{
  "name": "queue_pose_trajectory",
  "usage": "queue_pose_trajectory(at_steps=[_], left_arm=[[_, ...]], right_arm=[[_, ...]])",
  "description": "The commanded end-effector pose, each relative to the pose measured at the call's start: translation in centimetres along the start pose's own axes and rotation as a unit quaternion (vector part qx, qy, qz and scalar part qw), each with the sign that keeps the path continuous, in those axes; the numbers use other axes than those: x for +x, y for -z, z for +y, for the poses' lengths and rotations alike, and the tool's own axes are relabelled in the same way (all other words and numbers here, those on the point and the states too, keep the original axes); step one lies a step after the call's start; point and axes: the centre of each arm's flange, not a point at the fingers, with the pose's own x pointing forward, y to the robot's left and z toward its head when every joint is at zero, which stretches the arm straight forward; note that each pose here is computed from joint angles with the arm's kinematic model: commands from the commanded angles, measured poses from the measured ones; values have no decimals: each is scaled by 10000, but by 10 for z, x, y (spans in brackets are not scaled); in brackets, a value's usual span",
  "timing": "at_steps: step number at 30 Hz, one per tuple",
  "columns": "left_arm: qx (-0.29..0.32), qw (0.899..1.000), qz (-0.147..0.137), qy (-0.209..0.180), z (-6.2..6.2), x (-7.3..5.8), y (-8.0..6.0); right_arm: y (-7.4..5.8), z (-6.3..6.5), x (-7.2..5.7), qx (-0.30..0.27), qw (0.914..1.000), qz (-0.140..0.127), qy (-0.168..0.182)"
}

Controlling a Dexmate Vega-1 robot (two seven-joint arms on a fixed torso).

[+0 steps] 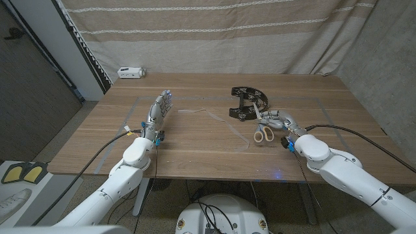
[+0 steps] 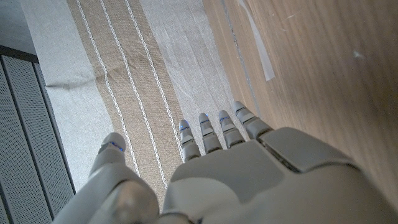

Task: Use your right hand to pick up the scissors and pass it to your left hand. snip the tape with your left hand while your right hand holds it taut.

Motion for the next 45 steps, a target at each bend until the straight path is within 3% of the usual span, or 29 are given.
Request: queue_pose_trajectory(at_steps=[1,6,13,17,22,34,45], left_arm=[[-92,9999,38,-28,2,-3,2],[-45,10000,63,-19,3,-4,2],[-1,10000,69,-11,2,-5,1],[-7,10000,74,-15,3,-5,1],[34,10000,21,-48,3,-6,-1],[-3,10000,8,-1,0,-6,-3],[-128,9999,-22,43,-7,-8,-4]], right_arm=[[-13,-1,-4,521,9984,-227,16],[-32,-2,-9,690,9959,-578,22],[-40,-1,-8,990,9923,-747,-41],[-41,-1,-7,1196,9897,-779,-143],[-36,-2,-4,1639,9846,-599,-117],[-46,-1,3,2276,9684,-949,-361],[-44,0,9,2414,9646,-1011,-322]])
